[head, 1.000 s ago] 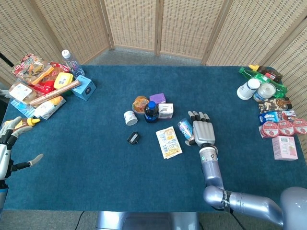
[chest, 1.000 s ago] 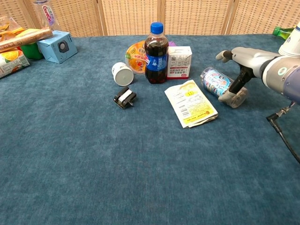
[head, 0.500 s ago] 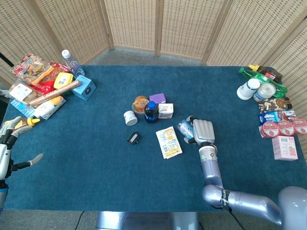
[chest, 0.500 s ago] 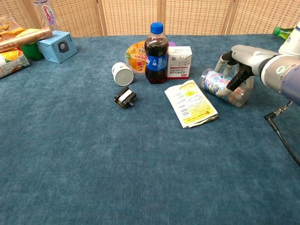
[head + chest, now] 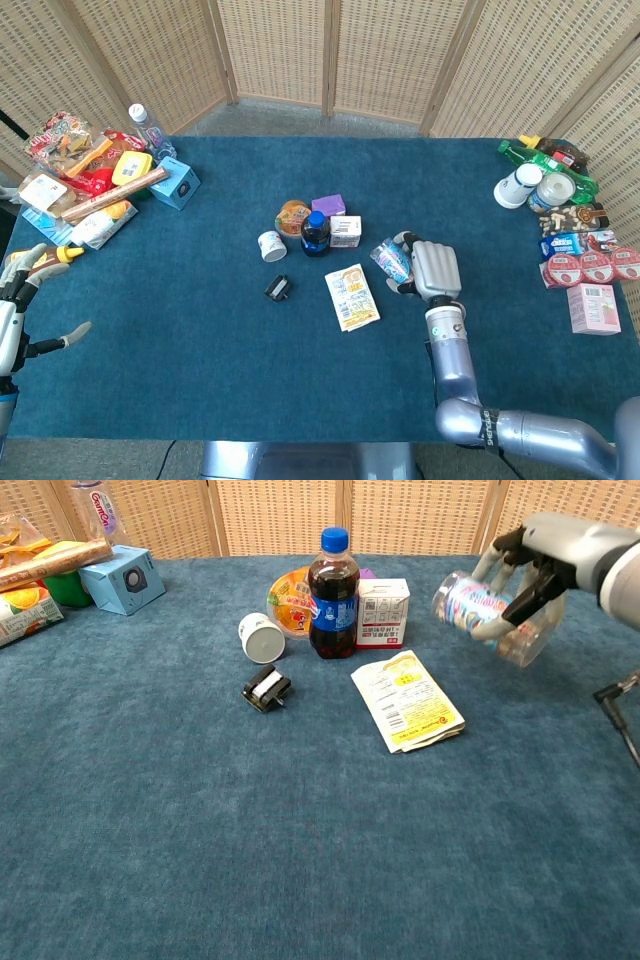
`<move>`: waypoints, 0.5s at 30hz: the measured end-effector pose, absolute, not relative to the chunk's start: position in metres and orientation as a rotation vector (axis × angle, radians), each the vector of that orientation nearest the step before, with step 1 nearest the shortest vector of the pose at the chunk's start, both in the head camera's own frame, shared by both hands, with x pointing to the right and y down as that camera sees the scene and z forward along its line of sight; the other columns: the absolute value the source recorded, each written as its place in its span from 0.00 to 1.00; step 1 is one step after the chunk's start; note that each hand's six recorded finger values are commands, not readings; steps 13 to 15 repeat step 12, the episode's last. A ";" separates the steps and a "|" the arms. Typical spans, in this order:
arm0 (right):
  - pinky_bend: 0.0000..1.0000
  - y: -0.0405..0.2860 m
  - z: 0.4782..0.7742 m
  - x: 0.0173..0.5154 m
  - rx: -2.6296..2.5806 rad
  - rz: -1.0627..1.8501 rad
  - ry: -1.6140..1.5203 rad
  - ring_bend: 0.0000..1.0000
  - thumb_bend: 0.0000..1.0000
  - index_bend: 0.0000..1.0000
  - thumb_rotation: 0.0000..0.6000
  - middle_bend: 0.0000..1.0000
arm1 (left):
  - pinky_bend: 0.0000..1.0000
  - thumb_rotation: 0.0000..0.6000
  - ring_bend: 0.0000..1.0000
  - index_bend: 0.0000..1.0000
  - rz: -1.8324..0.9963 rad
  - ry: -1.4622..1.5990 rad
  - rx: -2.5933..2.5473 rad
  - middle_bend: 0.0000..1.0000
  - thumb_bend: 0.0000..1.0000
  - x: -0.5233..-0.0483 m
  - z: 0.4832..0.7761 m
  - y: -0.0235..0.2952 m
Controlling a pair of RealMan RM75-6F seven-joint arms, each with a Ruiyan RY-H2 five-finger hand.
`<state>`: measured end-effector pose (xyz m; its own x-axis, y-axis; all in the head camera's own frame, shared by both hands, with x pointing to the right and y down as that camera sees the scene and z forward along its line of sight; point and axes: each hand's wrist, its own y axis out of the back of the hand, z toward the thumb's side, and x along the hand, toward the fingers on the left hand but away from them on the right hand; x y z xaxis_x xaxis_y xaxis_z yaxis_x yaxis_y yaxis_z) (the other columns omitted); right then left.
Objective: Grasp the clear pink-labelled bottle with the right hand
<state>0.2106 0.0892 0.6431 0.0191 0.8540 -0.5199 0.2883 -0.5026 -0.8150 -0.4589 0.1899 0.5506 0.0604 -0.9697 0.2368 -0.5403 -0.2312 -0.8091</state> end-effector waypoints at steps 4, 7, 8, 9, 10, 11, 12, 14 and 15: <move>0.68 0.085 0.615 0.209 -1.804 1.437 -1.207 0.50 0.32 0.34 1.00 0.58 | 0.00 1.00 0.00 0.25 -1.068 1.500 -1.829 0.00 0.17 -0.458 0.551 0.190; 0.68 0.081 0.595 0.208 -1.793 1.387 -1.234 0.50 0.32 0.34 1.00 0.57 | 0.00 1.00 0.00 0.25 -1.066 1.499 -1.832 0.00 0.17 -0.457 0.551 0.190; 0.68 0.080 0.590 0.208 -1.789 1.374 -1.240 0.50 0.32 0.34 1.00 0.57 | 0.00 1.00 0.00 0.25 -1.066 1.498 -1.832 0.00 0.17 -0.457 0.551 0.190; 0.68 0.079 0.585 0.207 -1.785 1.363 -1.245 0.50 0.32 0.34 1.00 0.57 | 0.00 1.00 0.00 0.25 -1.065 1.497 -1.832 0.00 0.17 -0.457 0.551 0.190; 0.68 0.078 0.579 0.208 -1.777 1.351 -1.250 0.50 0.32 0.34 1.00 0.58 | 0.00 1.00 0.00 0.25 -1.065 1.496 -1.833 0.00 0.17 -0.457 0.551 0.190; 0.68 0.078 0.576 0.208 -1.775 1.345 -1.252 0.50 0.32 0.34 1.00 0.57 | 0.00 1.00 0.00 0.25 -1.065 1.496 -1.833 0.00 0.17 -0.457 0.550 0.190; 0.68 0.078 0.575 0.208 -1.775 1.342 -1.253 0.50 0.32 0.34 1.00 0.57 | 0.00 1.00 0.00 0.25 -1.064 1.495 -1.832 0.00 0.17 -0.457 0.550 0.190; 0.68 0.078 0.575 0.208 -1.775 1.342 -1.253 0.50 0.32 0.34 1.00 0.57 | 0.00 1.00 0.00 0.25 -1.064 1.495 -1.832 0.00 0.17 -0.457 0.550 0.190; 0.68 0.078 0.575 0.208 -1.775 1.342 -1.253 0.50 0.32 0.34 1.00 0.57 | 0.00 1.00 0.00 0.25 -1.064 1.495 -1.832 0.00 0.17 -0.457 0.550 0.190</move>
